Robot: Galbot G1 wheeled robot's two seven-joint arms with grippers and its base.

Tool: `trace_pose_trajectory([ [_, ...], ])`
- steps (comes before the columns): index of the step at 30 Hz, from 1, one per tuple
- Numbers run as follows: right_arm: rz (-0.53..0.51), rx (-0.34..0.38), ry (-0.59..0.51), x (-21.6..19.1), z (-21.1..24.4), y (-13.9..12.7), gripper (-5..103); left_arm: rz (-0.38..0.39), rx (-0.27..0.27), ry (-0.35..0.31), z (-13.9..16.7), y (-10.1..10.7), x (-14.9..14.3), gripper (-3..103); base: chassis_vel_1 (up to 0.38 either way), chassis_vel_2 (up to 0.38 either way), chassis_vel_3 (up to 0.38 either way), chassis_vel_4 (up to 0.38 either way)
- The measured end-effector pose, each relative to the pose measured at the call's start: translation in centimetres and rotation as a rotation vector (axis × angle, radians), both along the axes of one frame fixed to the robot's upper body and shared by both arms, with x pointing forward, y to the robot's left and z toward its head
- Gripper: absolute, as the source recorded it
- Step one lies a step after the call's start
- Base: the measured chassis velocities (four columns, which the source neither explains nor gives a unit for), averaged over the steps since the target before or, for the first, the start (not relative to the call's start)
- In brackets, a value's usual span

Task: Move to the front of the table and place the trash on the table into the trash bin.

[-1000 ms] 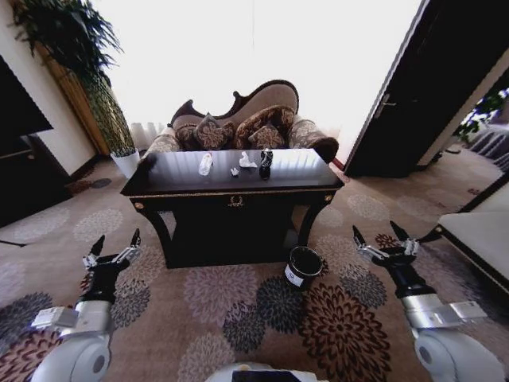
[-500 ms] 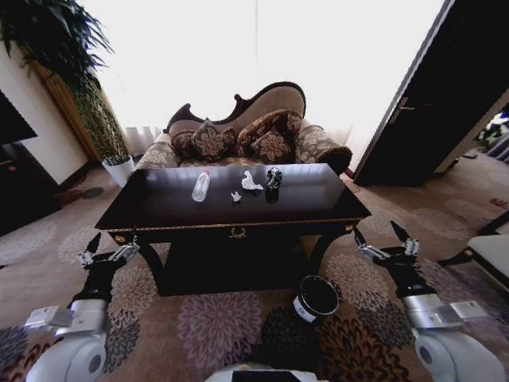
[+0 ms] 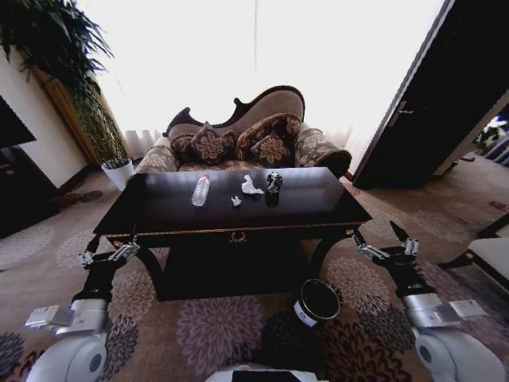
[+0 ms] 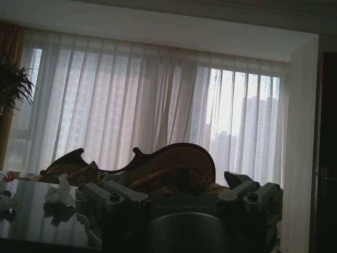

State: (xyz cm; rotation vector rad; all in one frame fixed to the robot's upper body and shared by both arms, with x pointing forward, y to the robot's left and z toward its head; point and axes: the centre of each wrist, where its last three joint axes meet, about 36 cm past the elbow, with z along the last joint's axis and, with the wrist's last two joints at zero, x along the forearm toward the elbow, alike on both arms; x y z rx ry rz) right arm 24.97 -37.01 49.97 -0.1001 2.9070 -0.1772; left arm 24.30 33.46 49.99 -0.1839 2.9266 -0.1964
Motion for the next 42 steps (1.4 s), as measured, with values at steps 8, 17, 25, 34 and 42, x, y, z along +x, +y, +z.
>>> trace_pose_trajectory([
  [8, 0.001, 0.0, -0.006, 0.0, 0.0, 0.0, 100, 0.0, 0.0, -0.002, 0.0, 0.0, 0.0, 100, -0.044, 0.058, 0.043, -0.056],
  [17, 0.0, 0.001, -0.01, -0.1, 0.0, 0.1, 100, -0.002, 0.004, -0.004, 0.0, 0.0, 0.0, 100, -0.148, 0.14, 0.171, -0.133],
  [25, 0.005, 0.008, -0.031, 0.0, 0.0, 0.1, 100, -0.005, 0.007, -0.005, 0.0, 0.0, 0.1, 100, -0.204, 0.198, 0.22, -0.198],
  [34, 0.01, 0.009, -0.037, 0.0, 0.1, 0.1, 100, -0.009, 0.008, -0.008, 0.1, 0.1, 0.1, 100, -0.003, -0.006, 0.001, -0.004],
  [42, 0.022, 0.001, -0.045, 0.0, 0.5, 0.2, 100, -0.073, -0.007, 0.01, 4.8, 1.1, 2.4, 100, 0.021, -0.02, -0.023, 0.024],
])
